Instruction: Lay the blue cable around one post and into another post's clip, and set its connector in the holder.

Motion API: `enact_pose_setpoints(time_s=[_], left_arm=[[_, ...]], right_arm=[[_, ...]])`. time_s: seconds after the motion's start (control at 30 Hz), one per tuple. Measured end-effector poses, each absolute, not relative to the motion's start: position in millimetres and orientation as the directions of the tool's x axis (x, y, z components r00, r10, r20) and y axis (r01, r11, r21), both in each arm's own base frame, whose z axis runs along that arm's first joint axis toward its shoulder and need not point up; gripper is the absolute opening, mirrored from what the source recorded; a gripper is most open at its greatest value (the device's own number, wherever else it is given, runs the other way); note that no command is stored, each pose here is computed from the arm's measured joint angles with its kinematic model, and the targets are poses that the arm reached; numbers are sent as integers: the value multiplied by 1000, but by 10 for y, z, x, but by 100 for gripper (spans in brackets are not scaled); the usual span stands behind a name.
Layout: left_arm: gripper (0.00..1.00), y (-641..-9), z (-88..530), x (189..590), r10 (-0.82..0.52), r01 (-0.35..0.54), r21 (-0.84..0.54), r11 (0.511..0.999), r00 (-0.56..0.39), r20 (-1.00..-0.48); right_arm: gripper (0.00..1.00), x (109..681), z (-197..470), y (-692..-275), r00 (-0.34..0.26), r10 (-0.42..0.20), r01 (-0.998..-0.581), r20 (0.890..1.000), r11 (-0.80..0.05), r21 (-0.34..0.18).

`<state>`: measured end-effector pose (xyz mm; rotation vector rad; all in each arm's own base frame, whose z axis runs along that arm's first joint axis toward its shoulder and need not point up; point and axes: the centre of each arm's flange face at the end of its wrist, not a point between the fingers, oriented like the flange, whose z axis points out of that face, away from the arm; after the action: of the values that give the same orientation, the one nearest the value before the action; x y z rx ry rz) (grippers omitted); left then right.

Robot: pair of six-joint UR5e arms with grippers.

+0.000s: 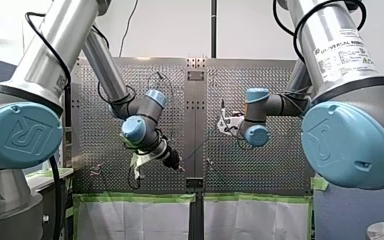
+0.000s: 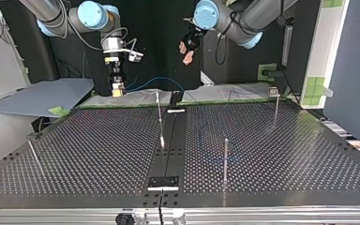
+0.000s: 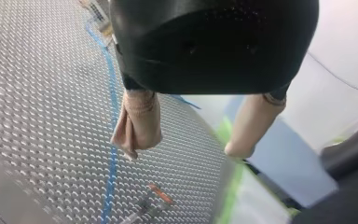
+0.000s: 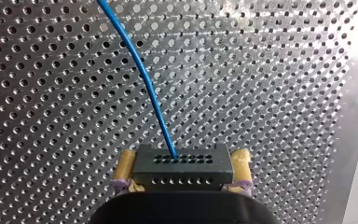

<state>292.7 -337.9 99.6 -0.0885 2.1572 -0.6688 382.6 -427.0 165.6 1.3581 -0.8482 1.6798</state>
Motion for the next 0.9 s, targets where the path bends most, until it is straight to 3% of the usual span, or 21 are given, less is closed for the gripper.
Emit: enact_pose_setpoints(time_s=[0.3,0.7,0.9], left_arm=[[100,-3558,1119,3092,-327,220,-514,829,-555,-765],[100,-3723,806,3146,-379,227,-575,786,-558,-738],[100,-3852,795,3351,-421,242,-596,766,-512,-749]], right_arm=[[3,3827,1648,-4269,-108,167,-889,980,-458,-20],[3,3832,1655,-4271,-111,172,-889,979,-458,-20],[3,3844,1656,-4265,-114,175,-887,978,-461,-21]])
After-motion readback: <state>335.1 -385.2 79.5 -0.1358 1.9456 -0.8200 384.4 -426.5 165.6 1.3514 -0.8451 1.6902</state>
